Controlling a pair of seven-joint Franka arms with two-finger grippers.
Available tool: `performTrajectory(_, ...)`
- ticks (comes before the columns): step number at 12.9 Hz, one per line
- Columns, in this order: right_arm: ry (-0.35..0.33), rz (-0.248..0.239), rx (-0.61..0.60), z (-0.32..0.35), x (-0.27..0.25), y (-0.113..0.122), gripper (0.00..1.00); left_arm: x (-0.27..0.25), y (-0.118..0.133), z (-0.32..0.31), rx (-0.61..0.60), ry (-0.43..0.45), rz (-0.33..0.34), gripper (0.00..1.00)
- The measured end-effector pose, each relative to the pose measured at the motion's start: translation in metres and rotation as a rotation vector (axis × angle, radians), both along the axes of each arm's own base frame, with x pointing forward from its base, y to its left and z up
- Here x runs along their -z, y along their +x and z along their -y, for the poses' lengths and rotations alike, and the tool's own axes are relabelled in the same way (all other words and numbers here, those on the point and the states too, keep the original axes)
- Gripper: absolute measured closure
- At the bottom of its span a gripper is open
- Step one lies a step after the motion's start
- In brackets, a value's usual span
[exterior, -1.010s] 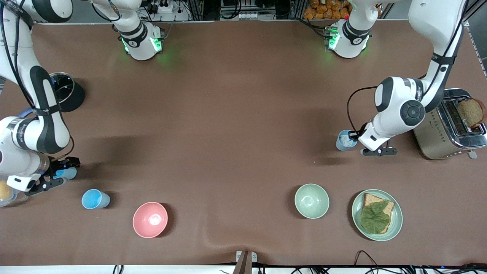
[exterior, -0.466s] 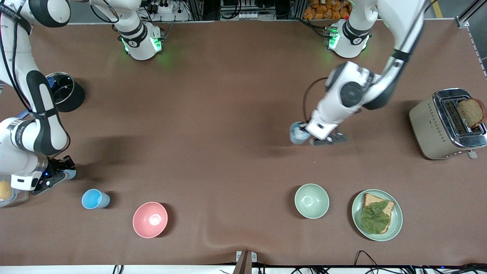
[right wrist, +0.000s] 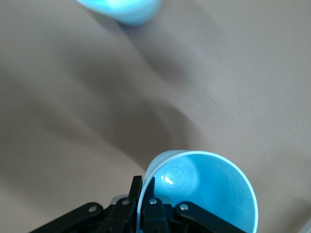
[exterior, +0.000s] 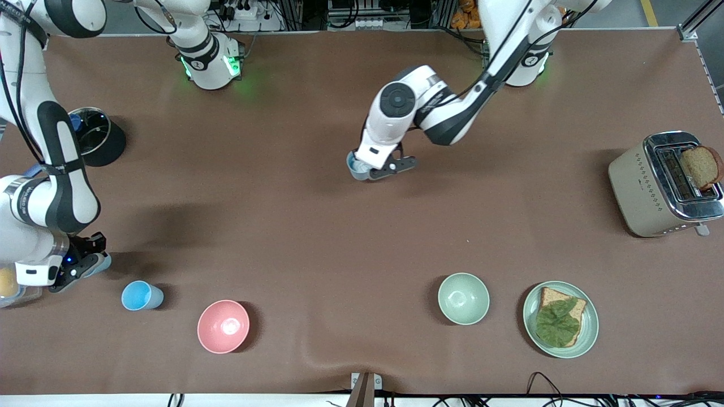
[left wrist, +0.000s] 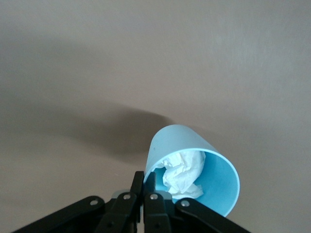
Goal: Stack blue cups with both arms
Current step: 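Carry the cup to the table middle with the left gripper, then withdraw the left gripper while the right gripper holds its cup above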
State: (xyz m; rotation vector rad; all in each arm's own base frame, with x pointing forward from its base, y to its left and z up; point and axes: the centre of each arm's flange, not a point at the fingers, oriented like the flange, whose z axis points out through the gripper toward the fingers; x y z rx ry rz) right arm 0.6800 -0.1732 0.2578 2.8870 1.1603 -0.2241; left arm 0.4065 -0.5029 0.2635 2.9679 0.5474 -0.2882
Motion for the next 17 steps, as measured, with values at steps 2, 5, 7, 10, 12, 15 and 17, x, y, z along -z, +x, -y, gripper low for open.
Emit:
performTrajectory(2, 0.003, -0.037, -0.064, -0.055, -0.055, 0.005, 0.96, 0.024, -0.007, 0.022, -0.018, 0.022, -0.011, 0.96)
performTrajectory(5, -0.001, -0.035, -0.086, -0.165, -0.126, 0.001, 0.96, 0.021, 0.003, 0.029, -0.033, 0.025, 0.008, 0.90)
performTrajectory(7, 0.042, -0.026, -0.011, -0.226, -0.144, -0.006, 0.96, 0.016, 0.014, 0.025, -0.047, 0.025, 0.016, 0.70)
performTrajectory(10, 0.107, -0.043, 0.142, -0.291, -0.147, -0.017, 0.96, -0.046, 0.043, 0.009, -0.077, 0.042, 0.058, 0.38)
performTrajectory(12, 0.094, -0.040, 0.225, -0.338, -0.146, -0.029, 0.96, -0.130, 0.062, -0.023, -0.084, 0.060, 0.133, 0.16)
performTrajectory(15, 0.117, 0.015, 0.372, -0.413, -0.132, -0.066, 0.96, -0.235, 0.085, -0.105, 0.021, 0.110, 0.236, 0.00)
performTrajectory(17, 0.120, 0.036, 0.471, -0.484, -0.134, -0.105, 0.96, -0.271, 0.109, -0.174, 0.121, 0.147, 0.263, 0.00)
